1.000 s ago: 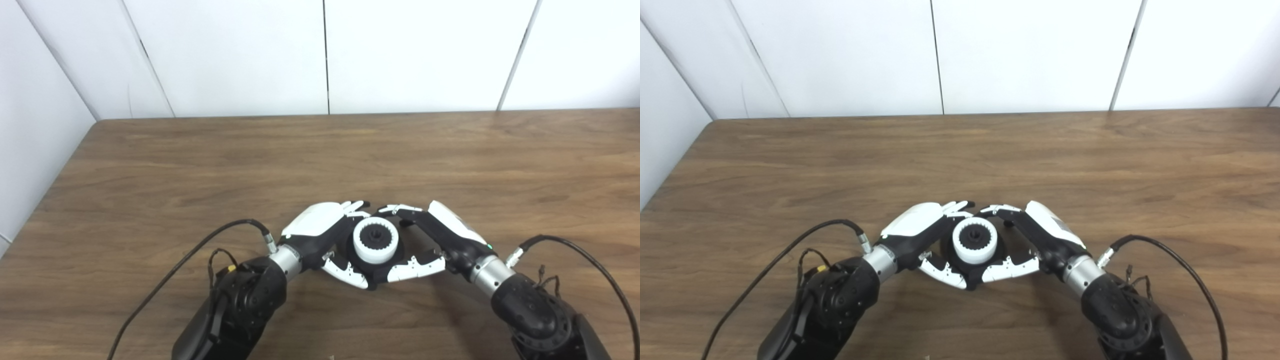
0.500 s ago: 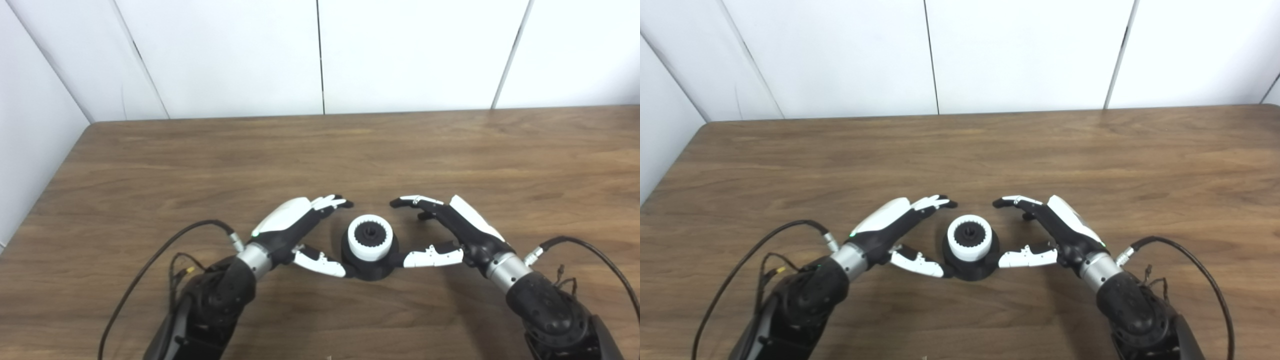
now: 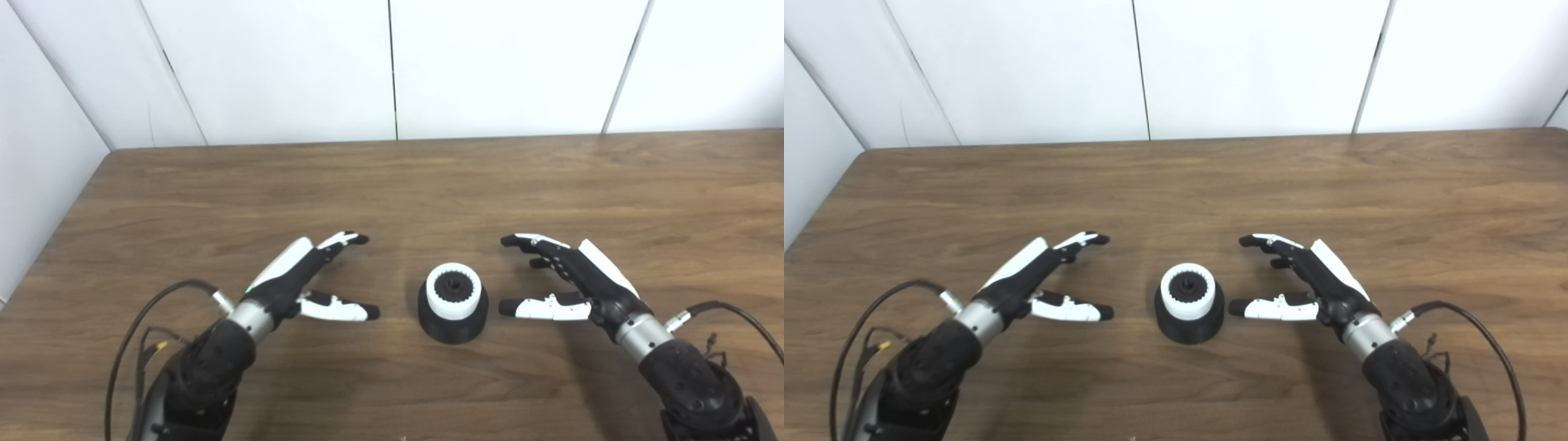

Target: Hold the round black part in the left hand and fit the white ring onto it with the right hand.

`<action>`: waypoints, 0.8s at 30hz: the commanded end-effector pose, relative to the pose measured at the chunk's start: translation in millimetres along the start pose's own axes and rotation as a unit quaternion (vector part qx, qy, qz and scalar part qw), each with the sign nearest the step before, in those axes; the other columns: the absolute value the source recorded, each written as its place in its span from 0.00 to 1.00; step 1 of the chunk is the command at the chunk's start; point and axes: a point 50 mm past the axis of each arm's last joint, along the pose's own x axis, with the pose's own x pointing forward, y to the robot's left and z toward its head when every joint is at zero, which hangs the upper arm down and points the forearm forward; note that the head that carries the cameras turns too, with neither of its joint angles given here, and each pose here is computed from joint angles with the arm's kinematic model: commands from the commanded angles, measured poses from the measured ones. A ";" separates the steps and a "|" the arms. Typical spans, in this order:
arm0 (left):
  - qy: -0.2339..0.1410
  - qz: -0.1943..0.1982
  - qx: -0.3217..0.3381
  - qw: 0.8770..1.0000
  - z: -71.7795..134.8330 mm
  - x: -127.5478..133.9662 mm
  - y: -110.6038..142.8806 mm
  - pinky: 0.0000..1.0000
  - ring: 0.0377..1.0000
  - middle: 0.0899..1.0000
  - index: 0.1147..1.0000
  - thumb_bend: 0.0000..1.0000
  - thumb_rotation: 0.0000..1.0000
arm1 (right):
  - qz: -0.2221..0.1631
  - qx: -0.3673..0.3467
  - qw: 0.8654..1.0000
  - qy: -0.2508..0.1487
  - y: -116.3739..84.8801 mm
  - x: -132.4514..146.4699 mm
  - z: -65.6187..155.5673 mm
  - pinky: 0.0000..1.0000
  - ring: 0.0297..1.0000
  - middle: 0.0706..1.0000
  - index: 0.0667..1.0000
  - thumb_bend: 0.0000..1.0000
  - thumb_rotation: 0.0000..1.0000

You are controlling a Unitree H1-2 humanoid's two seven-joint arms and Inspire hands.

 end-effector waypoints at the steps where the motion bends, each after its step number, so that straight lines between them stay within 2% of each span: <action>1: -0.038 0.061 -0.054 0.996 -0.4 -3.7 0.4 0.95 0.97 0.97 0.91 0.70 0.43 | -0.027 0.052 0.998 -0.020 -2.1 1.5 6.5 0.80 0.88 0.89 0.84 0.79 0.53; 2: -0.044 0.080 -0.071 0.993 -3.2 -5.9 -2.9 0.94 0.96 0.97 0.94 0.67 0.47 | -0.034 0.062 0.997 -0.022 -1.1 0.7 4.7 0.81 0.89 0.90 0.85 0.76 0.54; 3: -0.049 0.098 -0.084 0.990 -5.7 -7.7 -6.1 0.91 0.96 0.97 0.96 0.64 0.51 | -0.044 0.067 0.996 -0.025 -0.2 0.1 3.1 0.81 0.89 0.92 0.86 0.73 0.57; 4: -0.053 0.115 -0.095 0.987 -7.8 -9.3 -8.8 0.89 0.95 0.98 0.98 0.58 0.59 | -0.054 0.076 0.995 -0.030 1.1 -0.1 1.9 0.80 0.90 0.93 0.88 0.68 0.64; 7: -0.060 0.140 -0.115 0.982 -10.5 -12.0 -12.6 0.88 0.95 0.99 0.99 0.54 0.65 | -0.076 0.097 0.992 -0.036 4.4 0.1 0.3 0.82 0.91 0.93 0.88 0.64 0.67; 9: -0.072 0.155 -0.143 0.975 -14.4 -14.7 -15.4 0.95 0.99 1.00 1.00 0.48 0.84 | -0.097 0.143 0.984 -0.043 8.8 -0.6 -0.8 0.87 0.94 0.96 0.91 0.56 0.73; 10: -0.076 0.159 -0.154 0.972 -15.8 -15.5 -16.0 0.97 0.99 1.00 1.00 0.47 0.89 | -0.103 0.158 0.981 -0.045 10.4 -0.8 -0.9 0.89 0.95 0.96 0.91 0.54 0.75; 12: -0.080 0.169 -0.207 0.960 -18.2 -16.5 -16.8 0.99 1.00 1.00 1.00 0.50 0.91 | -0.116 0.166 0.978 -0.059 13.4 -2.2 -0.6 0.91 0.97 0.98 0.94 0.49 0.84; 16: -0.087 0.180 -0.245 0.949 -18.9 -16.3 -17.2 1.00 1.00 1.00 1.00 0.54 0.95 | -0.130 0.208 0.966 -0.077 19.3 -3.9 -1.8 0.96 0.99 1.00 0.98 0.44 0.96; 19: -0.095 0.182 -0.272 0.940 -16.6 -16.4 -20.7 1.00 1.00 1.00 1.00 0.55 0.99 | -0.133 0.239 0.959 -0.074 24.8 -7.3 -2.2 0.99 1.00 1.00 0.99 0.48 1.00; 24: -0.094 0.177 -0.295 0.934 -13.7 -18.7 -22.2 1.00 1.00 1.00 1.00 0.54 1.00 | -0.141 0.268 0.951 -0.068 30.9 -13.1 -2.6 1.00 1.00 1.00 1.00 0.47 1.00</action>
